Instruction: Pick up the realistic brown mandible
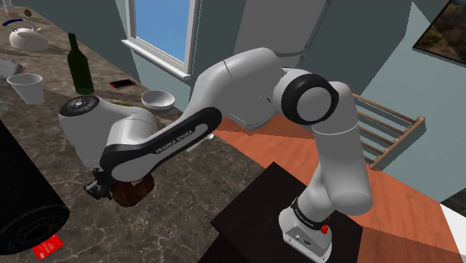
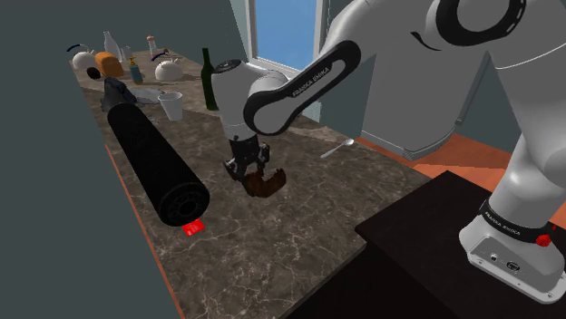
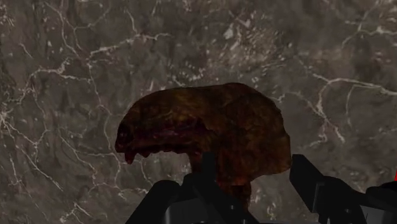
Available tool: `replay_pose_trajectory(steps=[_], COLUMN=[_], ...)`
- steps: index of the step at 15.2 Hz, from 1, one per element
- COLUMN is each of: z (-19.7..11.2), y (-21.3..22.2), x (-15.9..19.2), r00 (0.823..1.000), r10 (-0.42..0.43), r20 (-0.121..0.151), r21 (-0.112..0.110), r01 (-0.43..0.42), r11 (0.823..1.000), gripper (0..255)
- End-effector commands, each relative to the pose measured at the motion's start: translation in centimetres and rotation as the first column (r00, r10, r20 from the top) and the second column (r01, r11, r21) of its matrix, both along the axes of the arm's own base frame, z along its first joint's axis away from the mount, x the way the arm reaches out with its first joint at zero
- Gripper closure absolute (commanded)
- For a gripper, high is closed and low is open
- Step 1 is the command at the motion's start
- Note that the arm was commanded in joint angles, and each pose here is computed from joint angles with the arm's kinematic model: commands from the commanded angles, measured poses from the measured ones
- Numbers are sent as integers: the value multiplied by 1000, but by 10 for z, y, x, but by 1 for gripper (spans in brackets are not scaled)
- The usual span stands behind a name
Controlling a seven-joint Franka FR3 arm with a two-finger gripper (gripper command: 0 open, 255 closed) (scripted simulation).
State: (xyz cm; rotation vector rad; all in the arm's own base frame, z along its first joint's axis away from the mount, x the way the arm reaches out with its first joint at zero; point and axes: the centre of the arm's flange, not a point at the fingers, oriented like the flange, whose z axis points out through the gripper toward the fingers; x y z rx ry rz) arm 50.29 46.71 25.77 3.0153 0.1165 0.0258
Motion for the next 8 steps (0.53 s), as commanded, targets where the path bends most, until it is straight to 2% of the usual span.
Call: replay_pose_trajectory(steps=[1,6,8], z=[12,39,39], y=[1,1,1], x=[-1,-1,-1], r00=[1000,1000,1000], r10=[0,0,0], r20=[0,0,0], r21=[0,0,0], r01=[0,0,0], r11=[1000,1000,1000], gripper=[255,255,255])
